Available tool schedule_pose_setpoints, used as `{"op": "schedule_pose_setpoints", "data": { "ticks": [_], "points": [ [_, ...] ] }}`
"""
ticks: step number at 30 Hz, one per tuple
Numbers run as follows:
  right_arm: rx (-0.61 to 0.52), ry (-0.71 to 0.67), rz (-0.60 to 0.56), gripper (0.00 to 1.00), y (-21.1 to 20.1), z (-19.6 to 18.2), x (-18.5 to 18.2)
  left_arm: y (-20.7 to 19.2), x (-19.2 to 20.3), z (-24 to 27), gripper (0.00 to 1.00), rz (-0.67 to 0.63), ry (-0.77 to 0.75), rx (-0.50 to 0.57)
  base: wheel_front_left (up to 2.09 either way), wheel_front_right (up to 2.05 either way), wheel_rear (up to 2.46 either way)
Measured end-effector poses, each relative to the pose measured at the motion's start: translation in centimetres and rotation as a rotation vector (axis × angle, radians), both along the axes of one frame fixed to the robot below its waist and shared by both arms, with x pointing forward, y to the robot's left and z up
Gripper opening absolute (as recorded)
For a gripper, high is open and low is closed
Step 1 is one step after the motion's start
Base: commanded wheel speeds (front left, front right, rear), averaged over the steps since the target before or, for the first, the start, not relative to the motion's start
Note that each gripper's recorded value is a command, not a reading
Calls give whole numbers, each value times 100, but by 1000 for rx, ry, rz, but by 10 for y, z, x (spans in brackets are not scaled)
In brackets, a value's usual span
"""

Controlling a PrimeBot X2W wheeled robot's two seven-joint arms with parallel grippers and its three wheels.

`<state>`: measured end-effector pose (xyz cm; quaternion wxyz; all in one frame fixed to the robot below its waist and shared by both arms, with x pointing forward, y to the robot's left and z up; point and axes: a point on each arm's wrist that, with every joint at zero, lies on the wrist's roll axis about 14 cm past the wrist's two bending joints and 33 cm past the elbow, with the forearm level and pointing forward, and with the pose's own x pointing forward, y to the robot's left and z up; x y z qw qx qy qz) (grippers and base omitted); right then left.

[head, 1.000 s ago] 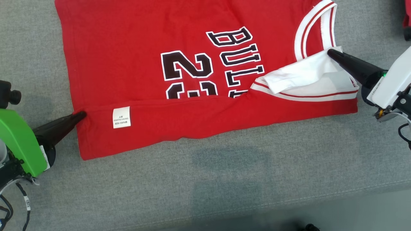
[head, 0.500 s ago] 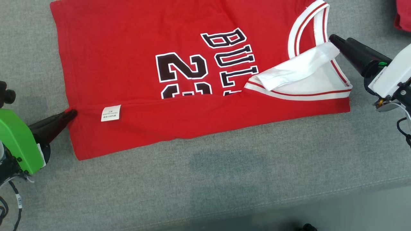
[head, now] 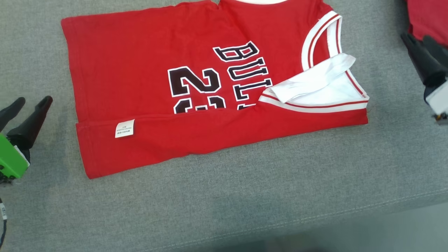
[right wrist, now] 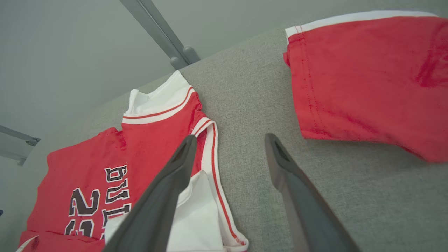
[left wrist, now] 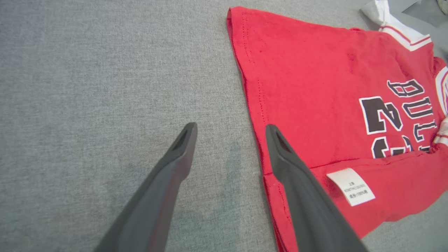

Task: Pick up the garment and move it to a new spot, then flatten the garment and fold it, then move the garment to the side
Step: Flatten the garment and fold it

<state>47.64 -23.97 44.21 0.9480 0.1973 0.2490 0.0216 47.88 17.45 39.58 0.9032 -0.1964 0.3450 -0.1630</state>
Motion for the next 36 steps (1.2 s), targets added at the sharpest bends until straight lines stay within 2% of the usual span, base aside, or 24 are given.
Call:
{"op": "schedule_pose_setpoints", "data": {
  "ticks": [4,10,18,30,36],
  "points": [
    [-107,41,9,100,-10,-17,-33,-5,-11,6,100,94,-44,-66,0,0,0],
    [-100,131,75,100,14,-43,-80,-32,-77,-21,100,90,107,-145,0,0,0],
    [-34,157,127,100,46,-58,-92,-38,-87,-24,100,96,119,-156,0,0,0],
    [-27,217,124,100,52,-79,-101,-37,-89,-29,100,95,131,-142,0,0,0],
    [-23,211,133,100,55,-81,-93,-38,-89,-31,100,98,132,-143,0,0,0]
  ]
}}
